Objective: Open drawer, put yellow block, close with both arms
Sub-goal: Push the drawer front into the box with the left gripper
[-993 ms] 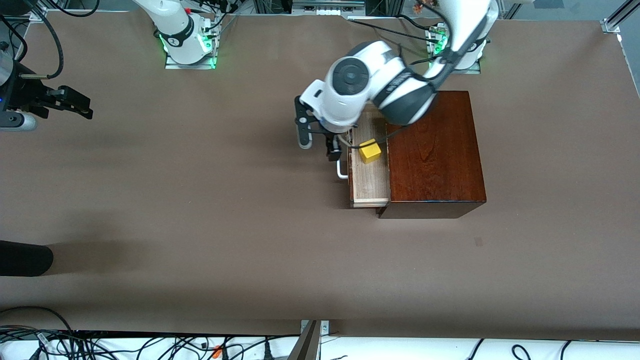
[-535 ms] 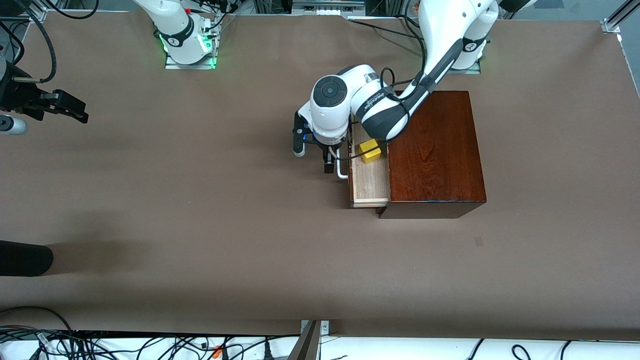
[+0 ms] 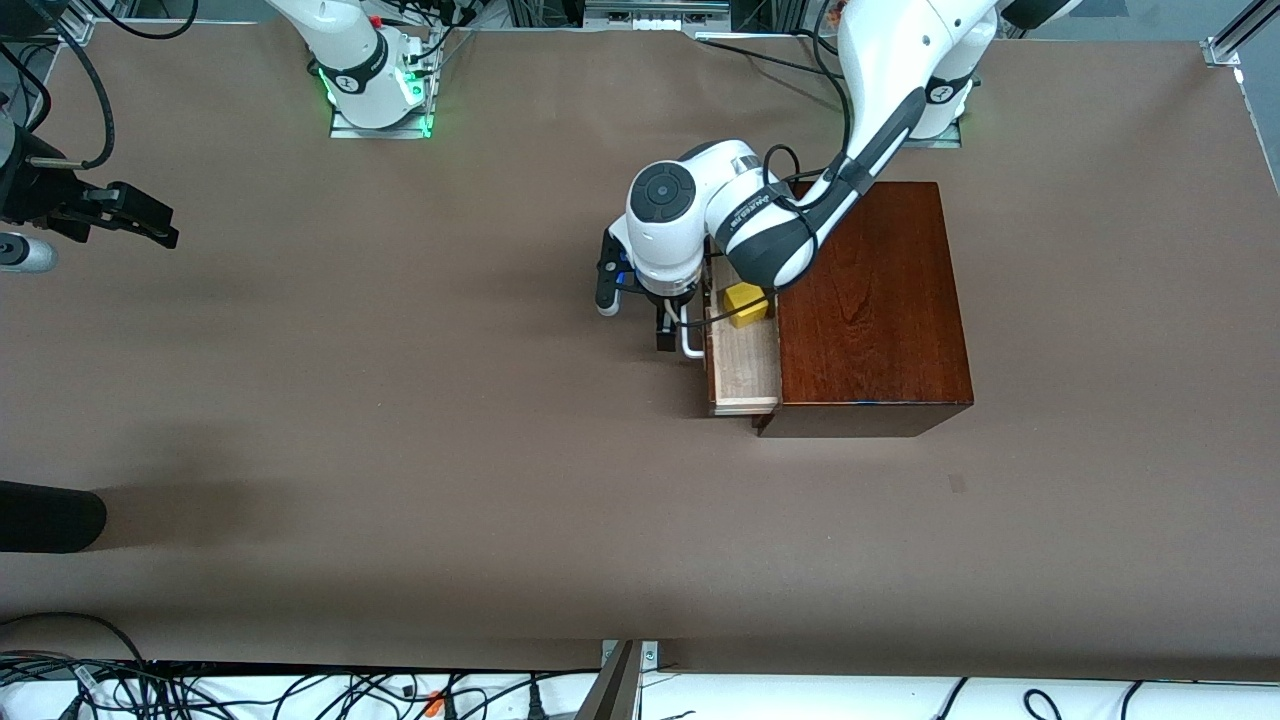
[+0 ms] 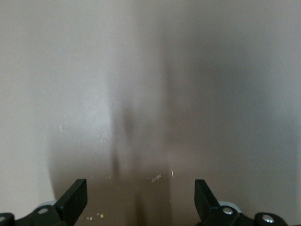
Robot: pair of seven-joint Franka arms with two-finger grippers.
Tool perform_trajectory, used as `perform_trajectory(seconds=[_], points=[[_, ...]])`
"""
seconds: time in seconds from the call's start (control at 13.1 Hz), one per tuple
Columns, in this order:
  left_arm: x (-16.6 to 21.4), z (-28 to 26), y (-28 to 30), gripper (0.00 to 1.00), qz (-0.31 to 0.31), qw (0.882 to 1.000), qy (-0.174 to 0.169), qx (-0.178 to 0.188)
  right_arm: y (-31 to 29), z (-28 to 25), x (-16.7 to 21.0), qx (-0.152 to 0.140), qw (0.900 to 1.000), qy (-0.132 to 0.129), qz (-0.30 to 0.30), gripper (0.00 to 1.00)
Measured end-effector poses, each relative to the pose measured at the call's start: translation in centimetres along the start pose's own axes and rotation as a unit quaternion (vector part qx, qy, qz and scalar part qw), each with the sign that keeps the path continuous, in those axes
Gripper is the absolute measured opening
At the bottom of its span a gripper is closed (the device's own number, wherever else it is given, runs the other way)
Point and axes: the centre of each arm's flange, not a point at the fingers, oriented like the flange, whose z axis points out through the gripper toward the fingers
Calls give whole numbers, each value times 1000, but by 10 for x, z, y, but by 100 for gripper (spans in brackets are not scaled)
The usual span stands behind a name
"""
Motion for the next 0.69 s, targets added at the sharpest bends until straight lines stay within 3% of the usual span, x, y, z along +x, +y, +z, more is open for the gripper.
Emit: perform_trajectory(seconds=[0.46, 0.69], points=[[-66, -8, -36, 100, 9, 999, -28, -21, -3, -1, 0, 12, 1000, 2, -1, 100], [-76, -12, -41, 100, 8, 999, -29, -21, -4, 0, 0, 18, 1000, 1, 0, 100]])
